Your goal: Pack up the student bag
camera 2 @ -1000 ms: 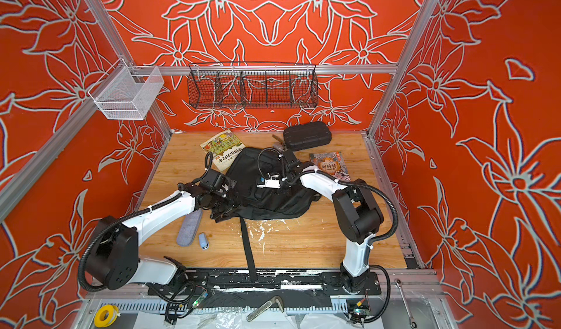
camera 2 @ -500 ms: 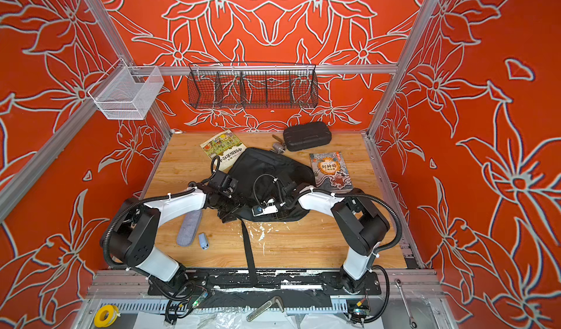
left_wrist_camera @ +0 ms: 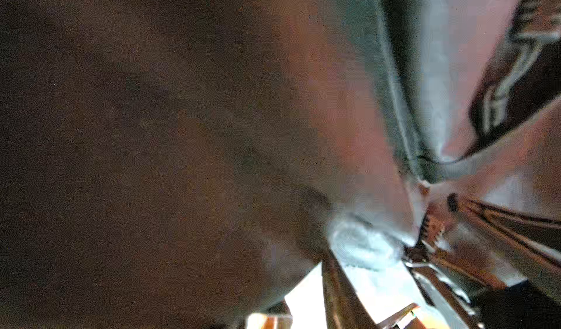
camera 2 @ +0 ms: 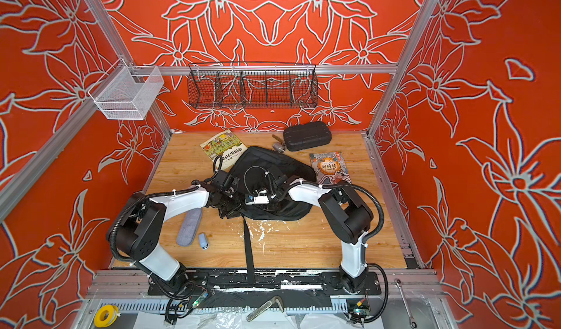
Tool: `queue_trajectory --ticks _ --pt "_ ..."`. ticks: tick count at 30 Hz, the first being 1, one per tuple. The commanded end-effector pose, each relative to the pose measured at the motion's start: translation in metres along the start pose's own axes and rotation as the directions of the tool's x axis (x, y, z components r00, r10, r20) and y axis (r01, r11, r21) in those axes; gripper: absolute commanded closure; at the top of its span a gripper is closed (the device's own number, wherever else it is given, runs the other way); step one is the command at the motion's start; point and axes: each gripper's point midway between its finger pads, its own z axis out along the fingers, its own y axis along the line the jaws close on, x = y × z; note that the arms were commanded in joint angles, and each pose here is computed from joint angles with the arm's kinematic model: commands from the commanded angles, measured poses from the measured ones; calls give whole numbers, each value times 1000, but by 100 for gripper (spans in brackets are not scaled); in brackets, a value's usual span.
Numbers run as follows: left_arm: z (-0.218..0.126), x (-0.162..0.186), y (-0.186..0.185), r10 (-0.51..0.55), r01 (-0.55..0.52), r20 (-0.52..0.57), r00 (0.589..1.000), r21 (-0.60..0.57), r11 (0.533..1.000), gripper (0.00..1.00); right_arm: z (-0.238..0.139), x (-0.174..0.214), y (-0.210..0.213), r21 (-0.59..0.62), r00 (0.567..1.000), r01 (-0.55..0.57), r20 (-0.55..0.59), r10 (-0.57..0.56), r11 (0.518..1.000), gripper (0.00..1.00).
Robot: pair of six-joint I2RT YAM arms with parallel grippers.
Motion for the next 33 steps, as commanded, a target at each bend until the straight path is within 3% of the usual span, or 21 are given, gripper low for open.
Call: queue_trajectory --ticks 1,7,10,13,20,26,33 --pt "18 6 39 -27 25 -13 1000 -140 990 68 6 2 15 -86 999 -47 -22 45 995 62" --pt "14 7 42 -25 25 1 1000 -143 989 78 11 11 15 -117 994 -99 -67 92 988 88" --pt "8 4 39 -16 18 21 1000 -118 993 79 4 10 6 -74 993 -110 -62 105 991 97" --pt "-4 -2 26 15 -10 64 998 -72 997 78 -10 -4 -3 -31 996 -92 -23 92 995 99" --pt "-46 -23 -14 -17 -14 215 976 143 990 32 -34 -29 -3 17 995 -12 96 10 1000 100" --pt "-62 -39 -43 -25 -37 246 969 244 969 21 -36 -30 -1 21 995 17 100 -19 1000 100" --pt "-30 -46 -36 -56 22 175 983 192 981 18 -40 -38 -6 42 991 24 130 -29 999 100"
